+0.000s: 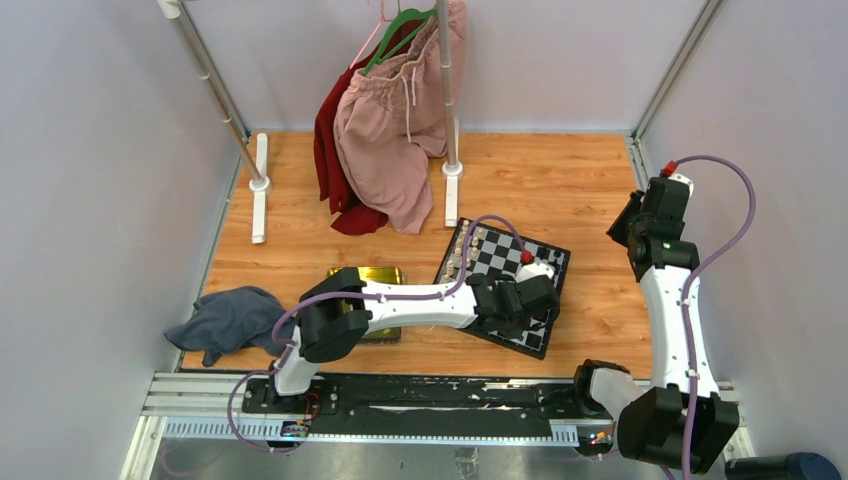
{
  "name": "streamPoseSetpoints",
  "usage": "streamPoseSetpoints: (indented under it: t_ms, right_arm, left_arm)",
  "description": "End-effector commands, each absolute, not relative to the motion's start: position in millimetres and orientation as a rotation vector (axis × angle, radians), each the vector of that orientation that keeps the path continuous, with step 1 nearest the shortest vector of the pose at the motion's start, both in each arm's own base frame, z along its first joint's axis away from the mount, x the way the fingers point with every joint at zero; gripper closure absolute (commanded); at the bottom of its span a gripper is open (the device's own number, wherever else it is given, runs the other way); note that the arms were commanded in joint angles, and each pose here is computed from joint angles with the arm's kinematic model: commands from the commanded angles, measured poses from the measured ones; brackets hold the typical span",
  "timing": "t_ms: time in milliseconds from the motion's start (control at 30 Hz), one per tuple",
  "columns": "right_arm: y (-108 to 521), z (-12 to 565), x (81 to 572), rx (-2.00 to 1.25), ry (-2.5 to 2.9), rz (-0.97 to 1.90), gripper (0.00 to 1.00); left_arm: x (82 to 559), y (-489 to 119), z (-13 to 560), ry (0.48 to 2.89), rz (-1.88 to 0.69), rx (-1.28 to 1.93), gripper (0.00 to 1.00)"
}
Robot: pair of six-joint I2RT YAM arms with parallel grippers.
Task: Set up the chess pieces on the board
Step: Place the chess piece on the chessboard.
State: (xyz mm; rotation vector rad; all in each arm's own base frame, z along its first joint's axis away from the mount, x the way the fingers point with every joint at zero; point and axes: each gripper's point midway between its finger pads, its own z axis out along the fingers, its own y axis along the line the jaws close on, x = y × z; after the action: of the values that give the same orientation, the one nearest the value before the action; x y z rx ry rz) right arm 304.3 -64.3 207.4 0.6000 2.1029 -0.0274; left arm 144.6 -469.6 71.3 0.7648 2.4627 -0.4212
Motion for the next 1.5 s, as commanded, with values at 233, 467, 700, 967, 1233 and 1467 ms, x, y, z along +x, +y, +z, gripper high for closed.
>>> streamPoseSetpoints:
  t_ms: [233,467,700,967,1233,1467]
  right_arm:
    - [-64.3,206.3,298.9,0.606,2.102,-0.02,0.75]
    - [-64.2,206.0,298.9,0.607,2.101,-0.019,0.75]
    - [-64.4,206.2,299.6,0.607,2.101,-0.019,0.75]
    - [-65.0,205.6,299.8,0.606,2.105,-0.023,0.75]
    - [-64.3,205.5,300.3,0.607,2.105,-0.019,0.75]
    - [-64.3,206.1,300.0,0.607,2.103,-0.018,0.75]
  left_arm:
    - [136.9,-486.6,65.8,2.479,-0.453,0.773,1.0]
    - [135.5,-488.1,61.3,2.486,-0.451,0.78,1.0]
    - [135.2,-490.1,59.7,2.489,-0.454,0.784,1.0]
    - [132.7,-492.7,58.0,2.493,-0.462,0.798,1.0]
    - [132.2,-493.4,56.8,2.497,-0.465,0.802,1.0]
    - [132.4,-493.8,56.0,2.497,-0.463,0.801,1.0]
